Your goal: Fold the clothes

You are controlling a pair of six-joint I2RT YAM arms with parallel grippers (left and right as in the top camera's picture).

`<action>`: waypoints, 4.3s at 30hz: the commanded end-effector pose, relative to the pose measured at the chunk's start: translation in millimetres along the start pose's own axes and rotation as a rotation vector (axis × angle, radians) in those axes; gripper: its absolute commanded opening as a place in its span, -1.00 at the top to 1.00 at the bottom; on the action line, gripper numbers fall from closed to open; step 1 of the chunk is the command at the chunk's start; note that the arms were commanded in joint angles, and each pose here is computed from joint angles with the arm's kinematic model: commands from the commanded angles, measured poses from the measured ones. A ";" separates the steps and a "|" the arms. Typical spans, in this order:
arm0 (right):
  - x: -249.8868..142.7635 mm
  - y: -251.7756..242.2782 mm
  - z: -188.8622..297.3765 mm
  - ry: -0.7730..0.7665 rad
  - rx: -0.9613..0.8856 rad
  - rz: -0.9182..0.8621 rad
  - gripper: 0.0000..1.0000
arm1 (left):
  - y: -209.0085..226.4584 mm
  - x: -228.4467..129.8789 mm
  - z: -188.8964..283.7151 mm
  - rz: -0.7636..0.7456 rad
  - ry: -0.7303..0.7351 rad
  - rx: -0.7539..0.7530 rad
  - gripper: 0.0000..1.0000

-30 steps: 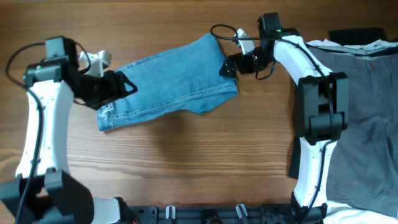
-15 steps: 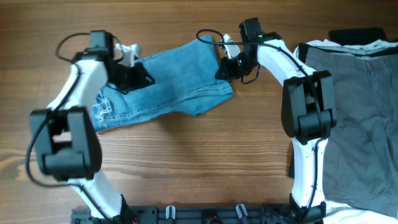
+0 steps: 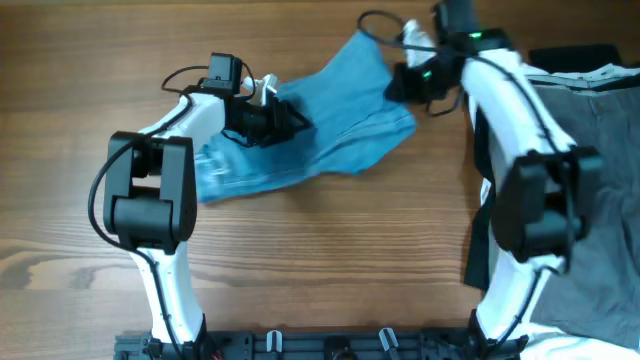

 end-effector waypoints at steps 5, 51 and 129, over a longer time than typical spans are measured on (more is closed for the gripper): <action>42.4 26.0 101.1 -0.293 -0.065 0.152 0.91 | -42.9 36.4 91.5 -0.046 -0.175 -0.074 -0.25; -66.0 213.8 -82.1 0.025 0.159 0.452 0.90 | 124.0 -65.1 52.2 0.238 0.094 0.437 0.92; -134.7 102.8 -109.4 0.158 0.032 0.361 0.91 | 151.1 -140.8 105.4 0.417 -0.077 0.814 0.32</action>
Point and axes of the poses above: each gripper's point midway between its finger pads, its own z axis back along the fingers, its own y axis along the line the jaws close on, x = y × z, the point moved 1 cm from there along z, back along the fingers, and after that the axes turned 8 degrees about -z, right-handed, at the moved point
